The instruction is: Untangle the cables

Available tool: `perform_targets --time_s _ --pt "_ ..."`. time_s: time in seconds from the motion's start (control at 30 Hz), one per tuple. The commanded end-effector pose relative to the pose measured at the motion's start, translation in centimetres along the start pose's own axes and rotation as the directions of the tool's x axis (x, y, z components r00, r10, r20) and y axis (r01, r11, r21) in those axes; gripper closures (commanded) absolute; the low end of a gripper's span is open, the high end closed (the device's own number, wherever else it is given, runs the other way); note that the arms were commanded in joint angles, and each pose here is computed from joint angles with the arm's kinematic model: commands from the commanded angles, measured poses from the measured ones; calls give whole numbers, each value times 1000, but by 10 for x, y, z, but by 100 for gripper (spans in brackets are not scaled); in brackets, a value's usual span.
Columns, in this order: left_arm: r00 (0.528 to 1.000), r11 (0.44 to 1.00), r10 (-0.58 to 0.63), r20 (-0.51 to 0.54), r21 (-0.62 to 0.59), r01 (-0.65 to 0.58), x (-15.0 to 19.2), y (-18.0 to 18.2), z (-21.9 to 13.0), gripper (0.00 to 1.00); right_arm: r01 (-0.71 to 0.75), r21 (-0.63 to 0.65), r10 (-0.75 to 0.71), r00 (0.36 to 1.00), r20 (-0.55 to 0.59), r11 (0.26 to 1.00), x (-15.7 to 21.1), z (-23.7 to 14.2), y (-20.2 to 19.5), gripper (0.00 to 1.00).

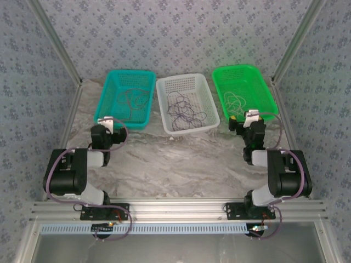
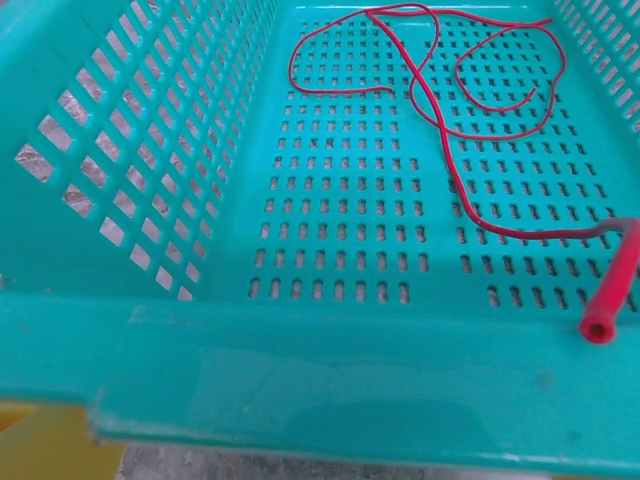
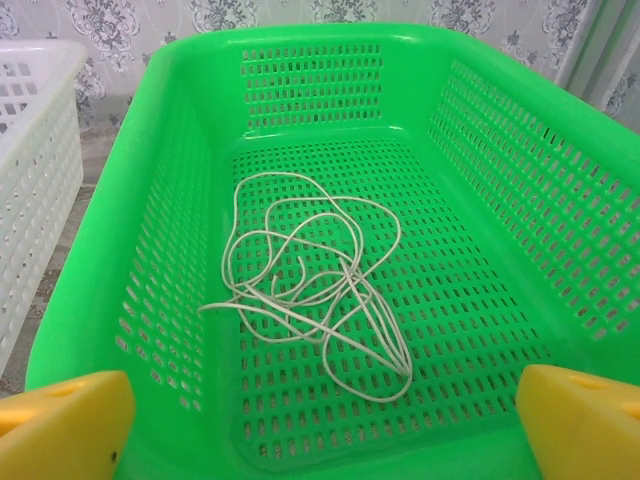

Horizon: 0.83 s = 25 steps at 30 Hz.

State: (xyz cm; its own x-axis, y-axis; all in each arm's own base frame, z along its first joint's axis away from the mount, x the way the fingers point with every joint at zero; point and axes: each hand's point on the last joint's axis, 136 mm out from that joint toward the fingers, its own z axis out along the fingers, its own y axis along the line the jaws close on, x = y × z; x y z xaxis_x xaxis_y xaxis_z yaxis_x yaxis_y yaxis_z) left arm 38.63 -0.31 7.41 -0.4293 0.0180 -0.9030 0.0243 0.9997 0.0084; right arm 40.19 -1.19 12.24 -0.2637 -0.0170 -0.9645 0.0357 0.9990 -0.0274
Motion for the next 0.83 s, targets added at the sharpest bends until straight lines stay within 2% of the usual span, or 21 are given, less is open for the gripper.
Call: perform_targets --time_s 0.0,0.13,0.23,0.8 --pt "997 1000 4 78 17 -5 -18 -1 -1 1 -1 0 1 989 -147 1000 42 0 -3 0" --pt "997 1000 1 76 10 -2 -18 0 0 0 0 0 0 990 -144 1000 41 0 -3 0" --pt "998 998 -32 55 -61 35 -18 13 3 1 3 4 -2 989 -145 1000 41 0 -3 0" --pt "998 996 -40 55 -79 45 -18 16 3 1 3 2 -3 989 -146 1000 42 0 -2 0"
